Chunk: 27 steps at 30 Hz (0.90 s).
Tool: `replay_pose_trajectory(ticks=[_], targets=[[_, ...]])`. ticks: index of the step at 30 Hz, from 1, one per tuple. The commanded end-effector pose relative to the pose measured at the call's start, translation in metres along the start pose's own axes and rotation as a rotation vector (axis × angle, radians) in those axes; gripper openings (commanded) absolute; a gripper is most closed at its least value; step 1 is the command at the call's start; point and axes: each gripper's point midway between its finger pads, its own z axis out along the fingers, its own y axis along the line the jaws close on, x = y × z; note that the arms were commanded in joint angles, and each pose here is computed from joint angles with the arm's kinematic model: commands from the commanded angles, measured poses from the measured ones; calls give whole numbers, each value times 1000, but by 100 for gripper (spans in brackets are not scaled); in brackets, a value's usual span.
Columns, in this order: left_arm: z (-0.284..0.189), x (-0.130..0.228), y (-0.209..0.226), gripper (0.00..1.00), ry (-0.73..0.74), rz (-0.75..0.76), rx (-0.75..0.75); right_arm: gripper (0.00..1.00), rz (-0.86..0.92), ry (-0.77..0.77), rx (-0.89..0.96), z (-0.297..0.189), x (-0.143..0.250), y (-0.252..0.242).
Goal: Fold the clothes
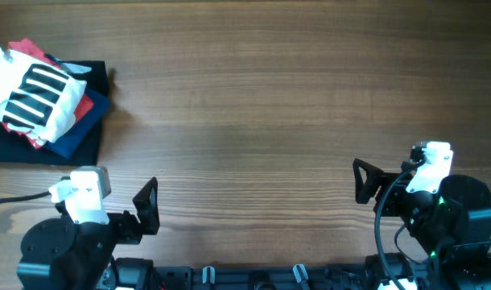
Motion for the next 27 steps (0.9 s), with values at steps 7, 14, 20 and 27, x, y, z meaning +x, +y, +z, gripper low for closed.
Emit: replay_pose_trajectory(ticks=[7,14,20,27], targets=[[0,23,7,100,86,-10,-29,100,-19,5,29,-2,6,-6],[0,23,7,100,86,-10,-29,100,-320,-250,-73,-2,-18,13],[0,23,7,100,86,-10,-29,100,-357,-543,-140,8,-9,15],[0,23,7,100,86,-10,-29,100,-384,-805,-162,34,-10,11]])
